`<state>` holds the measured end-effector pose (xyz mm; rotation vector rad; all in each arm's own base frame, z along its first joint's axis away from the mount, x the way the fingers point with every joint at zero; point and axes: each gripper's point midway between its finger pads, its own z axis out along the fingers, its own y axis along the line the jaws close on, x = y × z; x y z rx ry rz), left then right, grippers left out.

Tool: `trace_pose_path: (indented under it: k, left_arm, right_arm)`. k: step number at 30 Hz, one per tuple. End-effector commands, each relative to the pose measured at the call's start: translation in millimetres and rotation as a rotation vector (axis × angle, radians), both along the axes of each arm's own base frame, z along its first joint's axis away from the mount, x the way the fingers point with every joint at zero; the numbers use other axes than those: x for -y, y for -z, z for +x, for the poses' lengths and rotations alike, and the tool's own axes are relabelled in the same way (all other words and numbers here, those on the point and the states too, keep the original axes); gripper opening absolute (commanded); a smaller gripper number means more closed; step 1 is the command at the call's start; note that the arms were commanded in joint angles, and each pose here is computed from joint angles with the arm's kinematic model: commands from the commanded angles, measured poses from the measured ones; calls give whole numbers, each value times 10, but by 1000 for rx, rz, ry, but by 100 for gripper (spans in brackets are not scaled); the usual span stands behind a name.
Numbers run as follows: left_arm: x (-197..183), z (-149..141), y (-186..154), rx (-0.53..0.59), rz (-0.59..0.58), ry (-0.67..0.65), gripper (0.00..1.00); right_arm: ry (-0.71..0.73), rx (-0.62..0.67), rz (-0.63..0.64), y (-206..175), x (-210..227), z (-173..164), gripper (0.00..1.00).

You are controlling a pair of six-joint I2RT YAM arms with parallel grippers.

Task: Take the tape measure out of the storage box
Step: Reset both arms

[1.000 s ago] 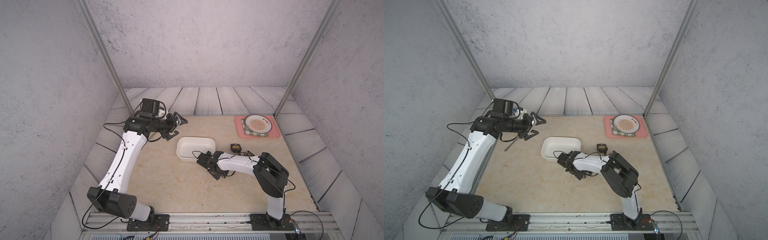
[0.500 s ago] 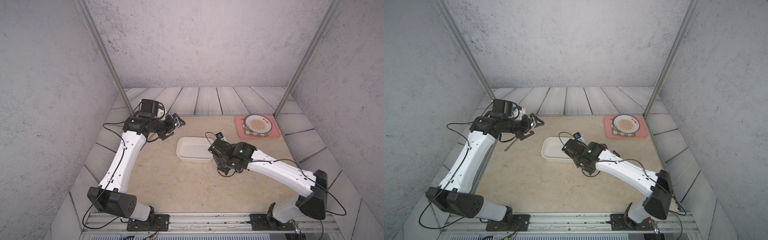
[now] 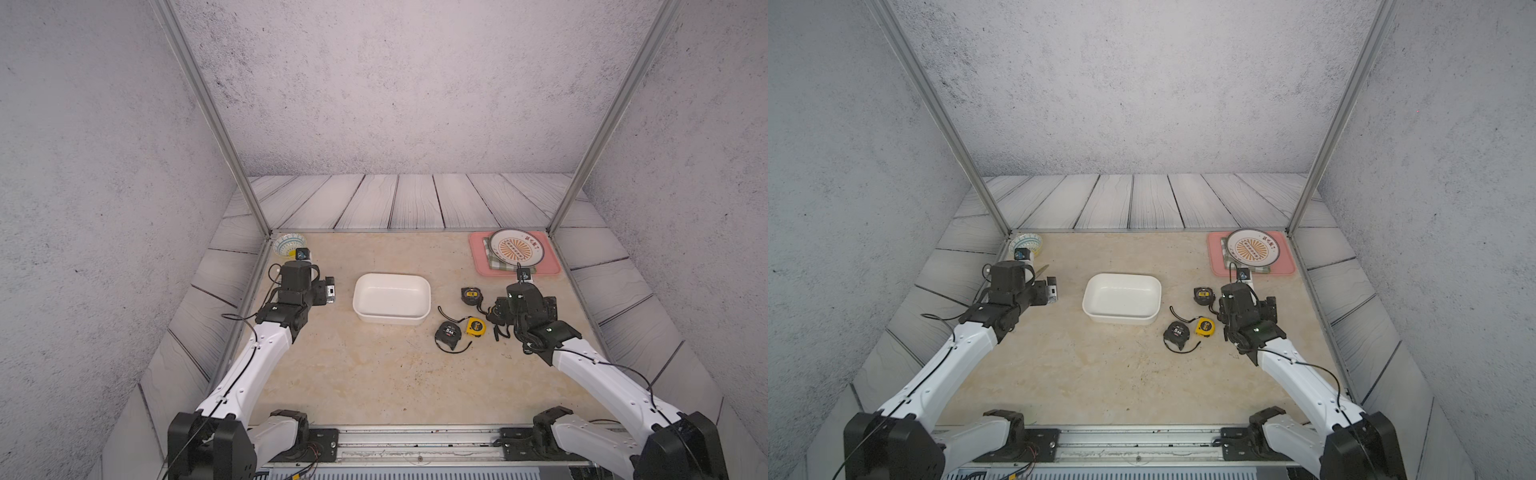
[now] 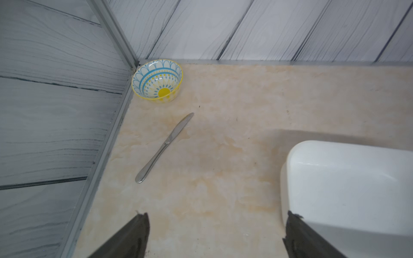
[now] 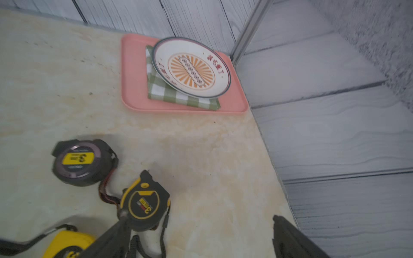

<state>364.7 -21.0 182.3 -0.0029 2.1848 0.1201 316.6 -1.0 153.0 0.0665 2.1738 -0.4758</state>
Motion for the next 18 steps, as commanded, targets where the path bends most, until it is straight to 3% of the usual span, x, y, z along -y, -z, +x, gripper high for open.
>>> trace_pose_path:
  k: [1, 9, 11, 14, 18]
  left_arm:
    - [-224, 249, -201, 205, 157, -53, 98]
    - [-496, 479, 404, 185, 46, -115, 98]
    - [-528, 487, 516, 103, -8, -109, 100]
    - [-616, 484, 691, 108, -35, -140, 99]
    - [-530, 528, 840, 114, -44, -88, 96]
  right_arm:
    - [-20, 209, 65, -271, 42, 247, 99]
    - [-61, 192, 126, 271, 34, 452, 98]
    - [-73, 194, 132, 373, 12, 511, 98]
    - [-129, 208, 130, 362, -66, 662, 97]
    - [-194, 193, 91, 439, -129, 790, 96]
